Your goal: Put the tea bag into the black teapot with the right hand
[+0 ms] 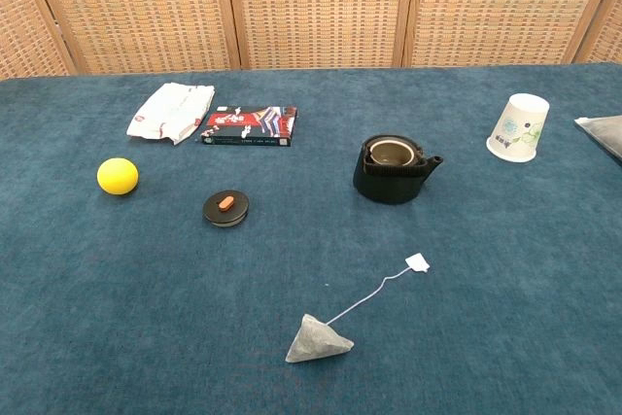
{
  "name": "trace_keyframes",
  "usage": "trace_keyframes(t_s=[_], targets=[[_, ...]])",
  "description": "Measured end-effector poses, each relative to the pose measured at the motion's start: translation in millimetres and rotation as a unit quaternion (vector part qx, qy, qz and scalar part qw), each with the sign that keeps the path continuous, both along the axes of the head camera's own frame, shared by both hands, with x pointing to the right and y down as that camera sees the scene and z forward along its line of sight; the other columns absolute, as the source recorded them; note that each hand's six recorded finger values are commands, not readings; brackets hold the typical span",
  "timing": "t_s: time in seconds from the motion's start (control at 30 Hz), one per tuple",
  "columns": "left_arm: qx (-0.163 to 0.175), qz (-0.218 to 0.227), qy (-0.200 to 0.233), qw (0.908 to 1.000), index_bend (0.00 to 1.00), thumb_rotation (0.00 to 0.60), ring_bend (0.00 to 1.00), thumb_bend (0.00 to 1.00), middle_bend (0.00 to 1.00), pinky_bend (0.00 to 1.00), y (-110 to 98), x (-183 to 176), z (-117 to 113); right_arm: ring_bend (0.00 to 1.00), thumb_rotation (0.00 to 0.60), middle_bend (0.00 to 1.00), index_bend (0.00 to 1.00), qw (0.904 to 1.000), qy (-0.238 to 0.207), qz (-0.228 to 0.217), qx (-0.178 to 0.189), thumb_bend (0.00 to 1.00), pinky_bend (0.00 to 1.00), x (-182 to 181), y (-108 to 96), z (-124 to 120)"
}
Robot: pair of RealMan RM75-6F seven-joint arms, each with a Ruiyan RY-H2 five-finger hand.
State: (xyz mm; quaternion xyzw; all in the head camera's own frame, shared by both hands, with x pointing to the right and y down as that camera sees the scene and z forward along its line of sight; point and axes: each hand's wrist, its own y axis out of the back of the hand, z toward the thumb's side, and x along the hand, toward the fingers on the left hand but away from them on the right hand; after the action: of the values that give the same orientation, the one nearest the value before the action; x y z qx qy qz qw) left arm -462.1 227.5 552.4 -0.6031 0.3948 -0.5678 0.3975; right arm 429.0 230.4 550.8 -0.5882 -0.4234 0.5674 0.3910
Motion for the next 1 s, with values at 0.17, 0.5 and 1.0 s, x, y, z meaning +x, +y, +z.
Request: trace_keyframes(t_s=[0.17,0.5,1.0], targets=[[-0.002,-0.002,-0.001,1.0000,0.10,0.600,0.00,0.34,0.01,0.00,0.6,-0.6,-0.3,0.00,0.600,0.11,0.10,1.0000,0.000,-0.001,0.000,0.38,0.11,-1.0,0.6,-0.1],[0.003,-0.002,-0.001,1.0000,0.10,0.600,0.00,0.34,0.01,0.00,1.2,-1.3,-4.8,0.00,0.600,0.11,0.10,1.0000,-0.003,-0.002,0.002,0.38,0.11,-1.5,1.5,-1.2],[0.001,0.000,0.000,1.0000,0.10,0.600,0.00,0.34,0.01,0.00,-0.3,-0.5,-8.7,0.05,0.600,0.19,0.10,0.9996,-0.022,-0.017,0.004,0.38,0.20,-7.5,-3.3,-4.9]])
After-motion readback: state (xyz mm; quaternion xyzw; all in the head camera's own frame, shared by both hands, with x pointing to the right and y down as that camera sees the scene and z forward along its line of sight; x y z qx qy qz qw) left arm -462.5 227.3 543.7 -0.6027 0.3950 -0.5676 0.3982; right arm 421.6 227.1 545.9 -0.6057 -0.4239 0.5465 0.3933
